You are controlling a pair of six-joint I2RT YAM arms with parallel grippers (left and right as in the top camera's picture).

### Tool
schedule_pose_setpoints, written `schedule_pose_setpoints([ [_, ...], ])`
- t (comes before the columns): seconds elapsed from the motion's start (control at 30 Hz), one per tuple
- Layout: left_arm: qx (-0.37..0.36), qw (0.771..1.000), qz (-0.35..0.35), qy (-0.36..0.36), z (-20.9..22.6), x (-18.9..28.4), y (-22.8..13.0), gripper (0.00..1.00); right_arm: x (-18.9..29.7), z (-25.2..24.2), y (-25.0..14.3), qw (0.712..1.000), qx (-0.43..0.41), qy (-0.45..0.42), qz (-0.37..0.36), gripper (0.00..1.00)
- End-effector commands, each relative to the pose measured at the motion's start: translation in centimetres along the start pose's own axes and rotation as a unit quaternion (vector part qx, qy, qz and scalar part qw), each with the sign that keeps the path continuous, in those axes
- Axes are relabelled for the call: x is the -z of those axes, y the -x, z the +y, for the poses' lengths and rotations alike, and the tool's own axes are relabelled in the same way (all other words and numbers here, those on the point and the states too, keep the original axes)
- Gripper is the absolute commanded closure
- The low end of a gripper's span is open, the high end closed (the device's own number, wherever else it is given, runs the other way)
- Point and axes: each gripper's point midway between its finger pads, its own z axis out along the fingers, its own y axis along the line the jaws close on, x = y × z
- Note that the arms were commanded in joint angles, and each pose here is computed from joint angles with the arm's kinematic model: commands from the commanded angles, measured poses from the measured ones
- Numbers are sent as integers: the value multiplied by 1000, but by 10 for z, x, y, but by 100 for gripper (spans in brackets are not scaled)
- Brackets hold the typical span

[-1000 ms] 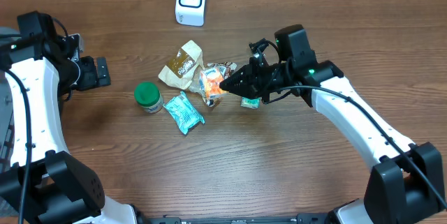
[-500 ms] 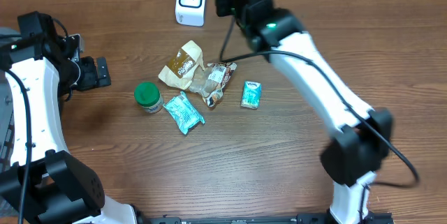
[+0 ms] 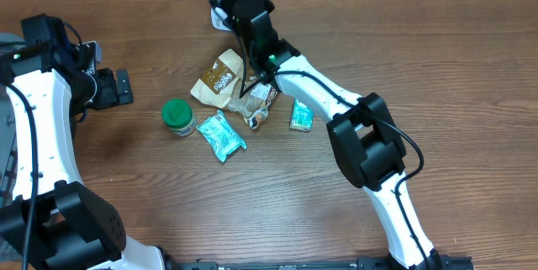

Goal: Scan the item barcode
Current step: 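Carry the orange pack up to the white scanner face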

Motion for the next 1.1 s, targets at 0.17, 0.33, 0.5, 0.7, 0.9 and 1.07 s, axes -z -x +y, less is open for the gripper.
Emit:
schedule_pose_setpoints([
  [0.17, 3, 1000, 2, -3, -1, -1, -1, 0, -13, 21, -27, 993, 118, 7, 11, 96],
  [0.33, 3, 1000, 2, -3, -1, -1, -1, 0, -14, 22, -27, 993, 118, 7, 10, 96],
  [0.5, 3, 1000, 2, -3, -1, -1, -1, 0, -6, 6, -1, 995, 96, -25, -12, 96],
  [0.7, 3, 1000, 2, -3, -1, -1, -1, 0, 26, -38, 47, 999, -16, -24, -19, 96],
  [0.9, 3, 1000, 2, -3, -1, -1, -1, 0, 102, -104, 89, 979, -203, -3, 22, 96],
  [1.07, 3, 1000, 2, -3, -1, -1, -1, 0, 203, -149, 84, 930, -345, 54, 110, 96],
])
